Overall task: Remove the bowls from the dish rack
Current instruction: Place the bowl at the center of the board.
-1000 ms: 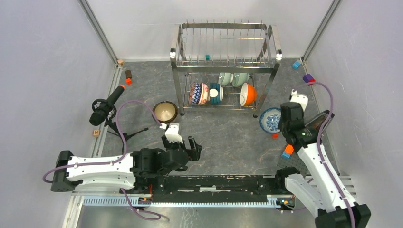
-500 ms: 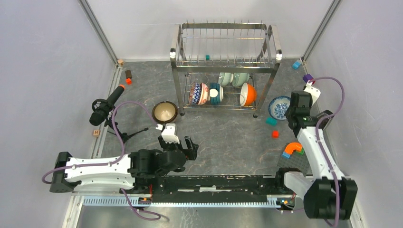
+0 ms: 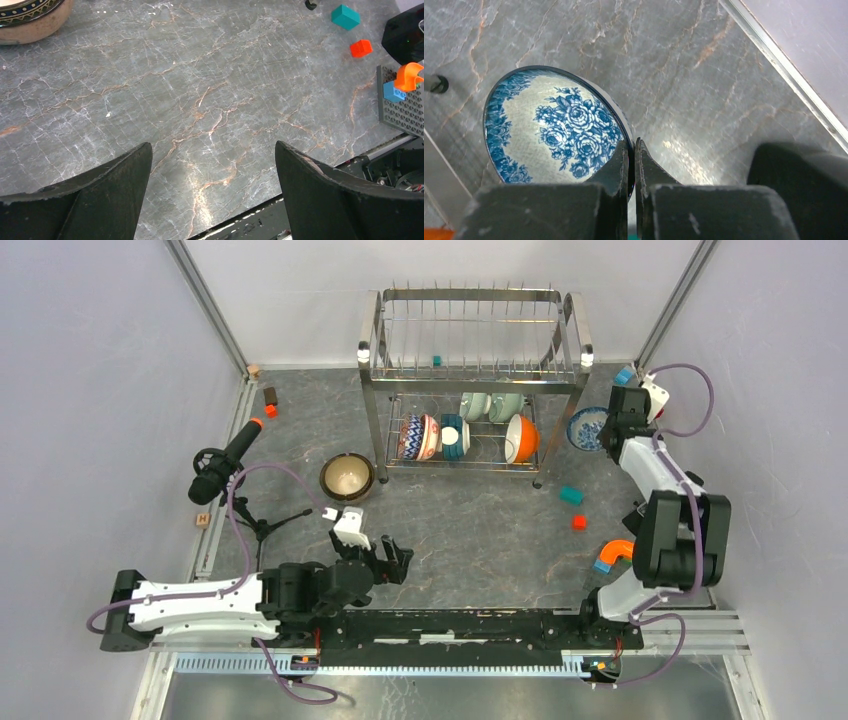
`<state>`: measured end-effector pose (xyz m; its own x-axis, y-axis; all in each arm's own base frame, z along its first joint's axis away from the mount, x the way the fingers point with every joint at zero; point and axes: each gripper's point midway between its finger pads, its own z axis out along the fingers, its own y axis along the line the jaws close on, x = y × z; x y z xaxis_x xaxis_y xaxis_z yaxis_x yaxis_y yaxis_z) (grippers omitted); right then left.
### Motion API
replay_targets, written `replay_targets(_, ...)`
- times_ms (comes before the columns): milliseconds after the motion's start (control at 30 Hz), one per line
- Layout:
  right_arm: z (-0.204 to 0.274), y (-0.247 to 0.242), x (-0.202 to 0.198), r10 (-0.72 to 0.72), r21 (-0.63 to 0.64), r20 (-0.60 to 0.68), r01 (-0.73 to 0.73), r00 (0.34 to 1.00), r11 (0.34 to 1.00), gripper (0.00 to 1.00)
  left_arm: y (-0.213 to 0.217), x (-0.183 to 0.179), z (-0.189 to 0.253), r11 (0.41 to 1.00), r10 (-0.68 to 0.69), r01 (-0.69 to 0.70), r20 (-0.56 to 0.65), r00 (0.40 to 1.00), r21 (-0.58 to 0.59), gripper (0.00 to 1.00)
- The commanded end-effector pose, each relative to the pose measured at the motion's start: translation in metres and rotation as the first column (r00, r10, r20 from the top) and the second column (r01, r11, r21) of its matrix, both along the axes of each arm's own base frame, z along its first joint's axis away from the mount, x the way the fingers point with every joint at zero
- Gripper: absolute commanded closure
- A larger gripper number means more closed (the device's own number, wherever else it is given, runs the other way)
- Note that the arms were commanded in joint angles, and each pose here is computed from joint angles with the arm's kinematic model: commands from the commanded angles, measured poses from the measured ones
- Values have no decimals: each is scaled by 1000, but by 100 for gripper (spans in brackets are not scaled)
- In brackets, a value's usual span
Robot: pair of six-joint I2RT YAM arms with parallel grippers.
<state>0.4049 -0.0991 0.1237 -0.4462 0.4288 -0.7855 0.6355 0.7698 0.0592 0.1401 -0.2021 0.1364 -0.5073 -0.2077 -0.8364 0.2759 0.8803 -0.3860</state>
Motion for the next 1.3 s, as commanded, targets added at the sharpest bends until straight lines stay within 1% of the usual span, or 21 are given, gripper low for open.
replay_targets(0,16,-14,42,-25,39,114,20,993,999,100,-3,6,10,1000,-4,6,69,998,-30,3)
replay_targets(100,5,-15,52,-16,90,123,5,992,996,100,-2,8,10,1000,3,-1,88,996,-23,3)
replay_targets(300,-11,-16,66,-1,141,103,-14,995,990,100,-4,10,7,1000,5,-5,95,996,4,2)
replay_targets(600,-41,-15,62,14,192,36,-20,999,981,100,-5,9,2,999,7,-10,74,997,44,3)
replay_targets(633,-44,-16,61,19,191,27,-24,999,981,98,-4,9,1,999,10,-13,71,997,47,3)
replay_targets(667,-46,-15,60,27,190,20,-30,999,981,93,-4,9,0,999,10,-13,69,998,46,3)
replay_targets(867,-46,-17,54,58,171,-5,-57,998,984,54,-1,9,-1,997,16,-20,68,998,70,3)
replay_targets(933,-38,-16,52,68,166,5,-68,998,984,43,0,9,0,997,19,-24,65,998,78,3)
replay_targets(1033,-19,-14,48,75,153,40,-80,996,985,32,1,10,4,996,23,-28,66,998,81,2)
replay_targets(1133,1,-12,40,74,148,78,-85,994,985,26,1,11,10,997,31,-36,70,997,69,2)
replay_targets(1267,36,-5,24,61,153,145,-83,988,985,23,0,12,17,995,26,-33,79,997,90,1)
